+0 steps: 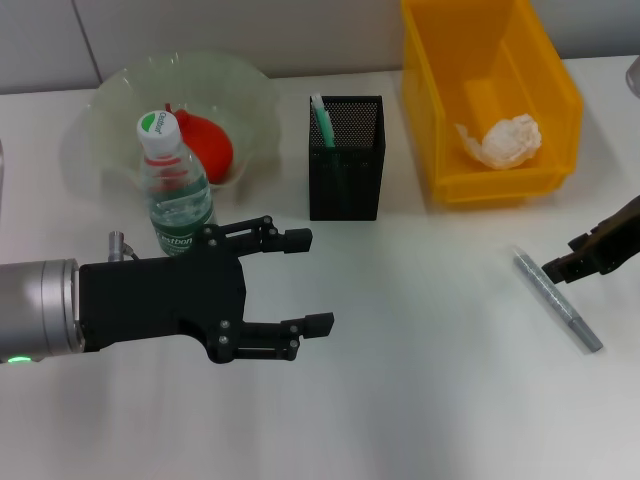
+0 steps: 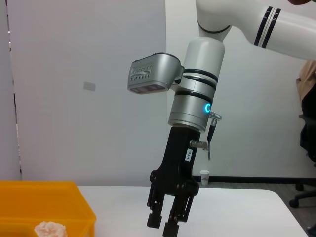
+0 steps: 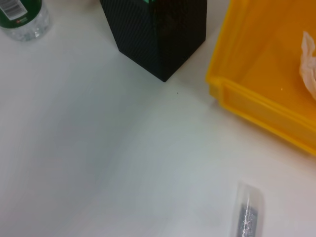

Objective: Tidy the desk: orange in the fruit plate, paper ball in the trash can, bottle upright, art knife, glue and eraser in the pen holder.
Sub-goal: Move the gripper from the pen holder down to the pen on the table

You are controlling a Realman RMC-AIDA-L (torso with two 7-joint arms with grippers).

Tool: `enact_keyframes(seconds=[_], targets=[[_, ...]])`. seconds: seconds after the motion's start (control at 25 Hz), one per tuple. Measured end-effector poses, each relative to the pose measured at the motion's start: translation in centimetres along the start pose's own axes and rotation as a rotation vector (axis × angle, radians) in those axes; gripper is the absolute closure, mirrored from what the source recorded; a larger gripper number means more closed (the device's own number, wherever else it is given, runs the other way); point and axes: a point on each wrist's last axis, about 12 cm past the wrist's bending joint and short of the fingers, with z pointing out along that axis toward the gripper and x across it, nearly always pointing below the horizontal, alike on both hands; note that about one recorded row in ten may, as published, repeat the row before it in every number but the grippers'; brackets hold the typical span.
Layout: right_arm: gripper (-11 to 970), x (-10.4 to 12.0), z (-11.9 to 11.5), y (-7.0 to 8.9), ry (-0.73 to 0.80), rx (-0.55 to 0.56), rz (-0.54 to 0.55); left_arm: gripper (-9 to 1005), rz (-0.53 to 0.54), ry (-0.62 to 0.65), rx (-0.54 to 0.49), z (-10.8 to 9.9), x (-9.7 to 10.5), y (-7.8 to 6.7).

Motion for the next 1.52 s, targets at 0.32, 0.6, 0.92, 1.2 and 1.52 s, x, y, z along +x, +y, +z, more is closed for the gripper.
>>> enact_keyframes(seconds=[0.32, 0.6, 0.92, 1.2, 1.52], targets=[[462, 0.3, 0.3, -0.6, 0.009, 0.035, 0.027, 169, 0.000, 0.001, -0.003, 0.0, 0.0, 0.0], [470, 0.6, 0.8, -0.9, 0.014, 0.042, 0.040, 169, 0.008, 0.000, -0.004, 0.1, 0.0, 0.0], [474, 0.6, 1.6, -1.2, 0.018, 0.044, 0.054, 169, 0.008, -0.001, -0.005, 0.0, 0.0, 0.0], [475, 0.2, 2.4, -1.2, 0.018, 0.034, 0.055, 169, 0.008, -0.001, -0.005, 0.0, 0.1, 0.0], [476, -0.5, 2.9, -1.2, 0.026, 0.016, 0.050, 169, 0.007, -0.002, -0.005, -0.1, 0.1, -0.1]])
